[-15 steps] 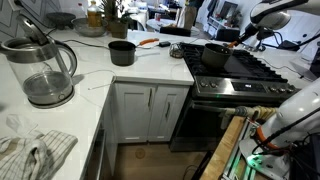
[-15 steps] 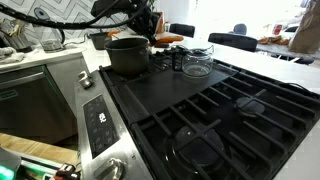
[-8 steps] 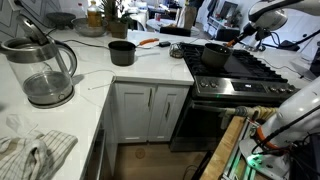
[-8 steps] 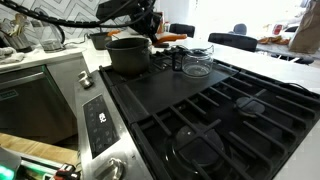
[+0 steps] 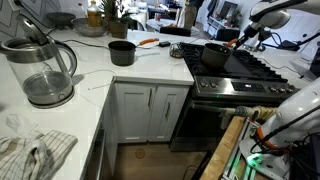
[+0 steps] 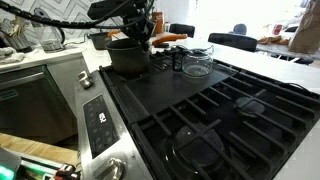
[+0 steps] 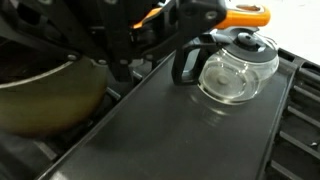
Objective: Remove the pot from the rear right plate onto the front left plate of the stove and spin the pot on the plate anticlockwise once
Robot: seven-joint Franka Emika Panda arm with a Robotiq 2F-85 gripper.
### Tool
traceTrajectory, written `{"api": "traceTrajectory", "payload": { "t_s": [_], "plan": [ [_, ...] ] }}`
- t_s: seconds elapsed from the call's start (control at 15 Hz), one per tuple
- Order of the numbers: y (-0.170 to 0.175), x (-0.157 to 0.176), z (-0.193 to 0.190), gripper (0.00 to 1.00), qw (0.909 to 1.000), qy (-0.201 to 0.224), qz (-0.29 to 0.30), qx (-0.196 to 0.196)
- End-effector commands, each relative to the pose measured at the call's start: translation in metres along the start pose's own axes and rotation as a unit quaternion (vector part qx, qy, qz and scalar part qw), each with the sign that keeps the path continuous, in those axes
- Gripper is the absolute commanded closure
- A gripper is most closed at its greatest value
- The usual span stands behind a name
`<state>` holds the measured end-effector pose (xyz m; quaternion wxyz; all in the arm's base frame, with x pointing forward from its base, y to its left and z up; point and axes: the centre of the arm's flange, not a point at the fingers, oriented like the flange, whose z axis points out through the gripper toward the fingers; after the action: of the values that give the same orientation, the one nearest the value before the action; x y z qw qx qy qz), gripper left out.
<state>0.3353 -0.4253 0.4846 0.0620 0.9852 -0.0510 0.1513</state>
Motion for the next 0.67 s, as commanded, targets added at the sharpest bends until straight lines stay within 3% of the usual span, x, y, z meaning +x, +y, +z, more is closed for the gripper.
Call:
{"api": "traceTrajectory", "payload": {
  "t_s": [0.0, 0.07, 0.13, 0.2, 0.6],
  "plan": [
    [-0.015, -0.026, -0.028, 1.0, 0.9982, -0.058, -0.01, 0.014],
    [-0.022, -0.033, -0.038, 1.0, 0.9972, -0.07, -0.02, 0.017],
    [-0.031, -0.039, -0.049, 0.77, 0.9965, -0.077, -0.025, 0.02],
    [-0.042, -0.044, -0.059, 0.73, 0.9964, -0.074, -0.035, 0.023],
    [-0.106, -0.07, -0.109, 0.31, 0.9982, -0.039, 0.004, 0.046]
  ]
}}
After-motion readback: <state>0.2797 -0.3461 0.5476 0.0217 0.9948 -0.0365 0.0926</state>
